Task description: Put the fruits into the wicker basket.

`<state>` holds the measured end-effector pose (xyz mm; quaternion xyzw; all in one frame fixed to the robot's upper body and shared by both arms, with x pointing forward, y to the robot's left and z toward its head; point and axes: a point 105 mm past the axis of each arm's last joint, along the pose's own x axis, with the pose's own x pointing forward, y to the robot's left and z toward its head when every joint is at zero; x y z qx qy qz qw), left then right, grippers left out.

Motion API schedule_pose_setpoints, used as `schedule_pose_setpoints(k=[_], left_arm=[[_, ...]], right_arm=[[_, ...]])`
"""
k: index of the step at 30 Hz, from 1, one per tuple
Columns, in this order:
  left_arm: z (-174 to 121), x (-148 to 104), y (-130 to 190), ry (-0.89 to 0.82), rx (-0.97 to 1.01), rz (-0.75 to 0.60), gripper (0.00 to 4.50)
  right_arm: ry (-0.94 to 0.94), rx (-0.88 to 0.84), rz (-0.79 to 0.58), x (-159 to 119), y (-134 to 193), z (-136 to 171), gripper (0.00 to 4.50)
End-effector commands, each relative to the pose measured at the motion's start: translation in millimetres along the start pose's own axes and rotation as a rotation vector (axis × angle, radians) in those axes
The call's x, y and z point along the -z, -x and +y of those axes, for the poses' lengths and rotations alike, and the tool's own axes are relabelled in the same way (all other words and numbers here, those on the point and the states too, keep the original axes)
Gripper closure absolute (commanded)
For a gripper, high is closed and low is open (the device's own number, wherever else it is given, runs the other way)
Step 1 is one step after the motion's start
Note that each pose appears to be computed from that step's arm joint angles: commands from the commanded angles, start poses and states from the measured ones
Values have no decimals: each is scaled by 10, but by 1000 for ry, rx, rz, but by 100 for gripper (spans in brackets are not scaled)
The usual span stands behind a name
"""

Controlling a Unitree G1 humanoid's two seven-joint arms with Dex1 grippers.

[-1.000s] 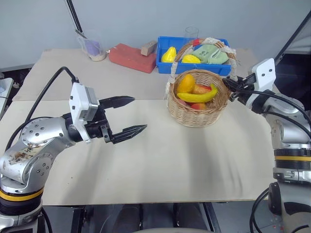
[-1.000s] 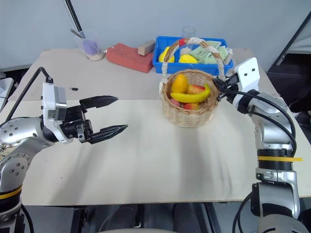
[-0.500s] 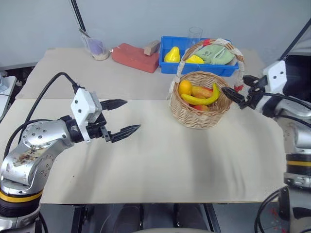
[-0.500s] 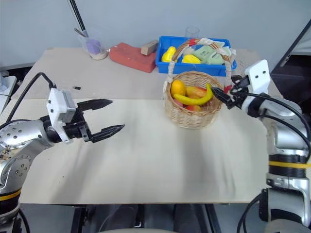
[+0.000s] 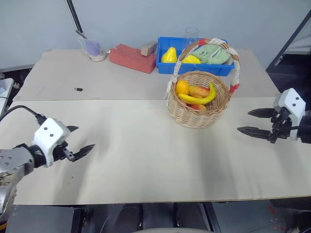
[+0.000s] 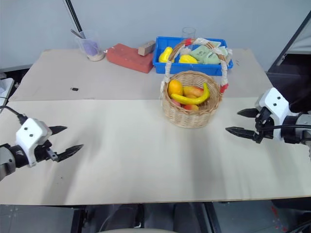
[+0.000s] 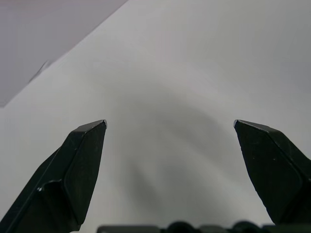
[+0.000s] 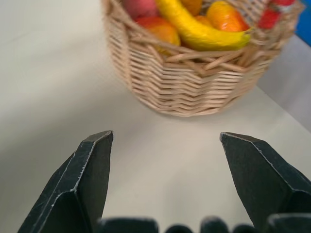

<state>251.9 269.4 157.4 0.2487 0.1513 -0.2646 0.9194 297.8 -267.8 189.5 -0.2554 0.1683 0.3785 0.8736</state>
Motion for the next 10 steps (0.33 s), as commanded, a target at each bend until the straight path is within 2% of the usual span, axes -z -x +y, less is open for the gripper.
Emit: schedule_pose_setpoints(k=[1, 10], left_arm=[[88, -87, 117, -34, -33, -28, 0], [116, -164, 130, -20, 6, -41, 0]], right_arm=[[76, 12, -10, -123, 52, -77, 61], [93, 6, -20, -183, -3, -108, 61]])
